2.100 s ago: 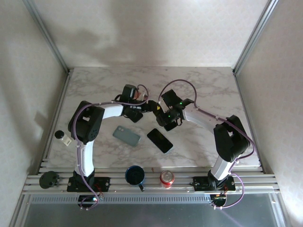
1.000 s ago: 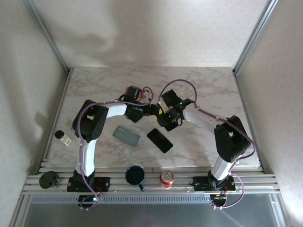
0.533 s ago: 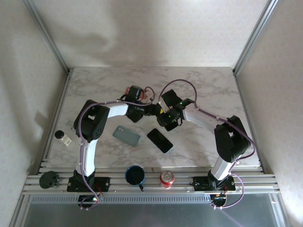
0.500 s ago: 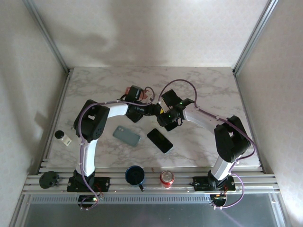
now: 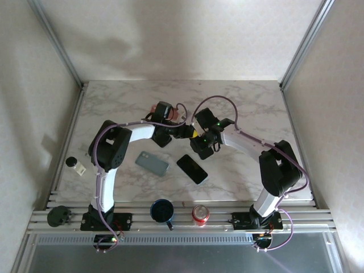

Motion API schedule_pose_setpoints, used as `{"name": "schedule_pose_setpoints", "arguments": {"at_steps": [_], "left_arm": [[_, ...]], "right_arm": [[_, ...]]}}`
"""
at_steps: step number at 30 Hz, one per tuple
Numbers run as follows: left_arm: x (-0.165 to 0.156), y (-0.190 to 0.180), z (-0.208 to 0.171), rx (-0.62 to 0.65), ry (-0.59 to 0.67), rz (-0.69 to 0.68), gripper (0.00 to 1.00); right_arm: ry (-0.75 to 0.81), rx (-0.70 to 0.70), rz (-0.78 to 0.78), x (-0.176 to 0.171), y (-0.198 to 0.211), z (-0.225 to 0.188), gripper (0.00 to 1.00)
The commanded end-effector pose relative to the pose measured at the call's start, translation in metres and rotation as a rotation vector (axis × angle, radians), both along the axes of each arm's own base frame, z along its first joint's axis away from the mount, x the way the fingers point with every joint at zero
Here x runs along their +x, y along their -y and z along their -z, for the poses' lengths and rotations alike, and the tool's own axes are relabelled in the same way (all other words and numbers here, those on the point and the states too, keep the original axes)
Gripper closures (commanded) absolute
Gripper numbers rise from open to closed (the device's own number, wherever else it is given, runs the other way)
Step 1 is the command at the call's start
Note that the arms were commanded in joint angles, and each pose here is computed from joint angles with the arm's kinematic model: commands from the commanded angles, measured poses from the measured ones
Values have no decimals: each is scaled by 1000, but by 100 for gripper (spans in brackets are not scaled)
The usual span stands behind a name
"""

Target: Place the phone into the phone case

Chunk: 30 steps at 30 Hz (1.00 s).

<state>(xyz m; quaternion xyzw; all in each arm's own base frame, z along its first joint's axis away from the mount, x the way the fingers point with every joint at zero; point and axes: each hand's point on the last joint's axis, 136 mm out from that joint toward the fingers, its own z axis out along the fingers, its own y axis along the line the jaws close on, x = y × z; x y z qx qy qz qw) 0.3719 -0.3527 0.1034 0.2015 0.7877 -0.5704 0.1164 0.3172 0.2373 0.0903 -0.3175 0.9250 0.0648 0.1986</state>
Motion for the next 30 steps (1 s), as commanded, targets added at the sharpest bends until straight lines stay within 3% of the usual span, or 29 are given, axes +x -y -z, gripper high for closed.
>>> {"name": "schedule_pose_setpoints", "arguments": {"at_steps": [1,4,9,15,20,25,30], "left_arm": [[-2,2,-18,-28,66,-13,100],[-1,1,-28,-35,83,-30,100],[7,-5,-42,-37,95,-113,100],[23,-19,-75,-123,90,-255,100],[38,-37,-91,-153,25,-414,100],[42,-52,-102,-216,-48,-524,100],[37,-56,-116,-276,-82,-542,100]], "right_arm": [[93,78,-24,6,-12,-37,43],[102,89,-9,4,-10,-42,23],[141,159,53,0,-2,-62,12],[114,362,225,-4,24,-81,9],[59,643,353,-7,39,-92,8],[-7,820,377,-11,35,-92,6],[-53,945,388,-8,30,-91,6]]}}
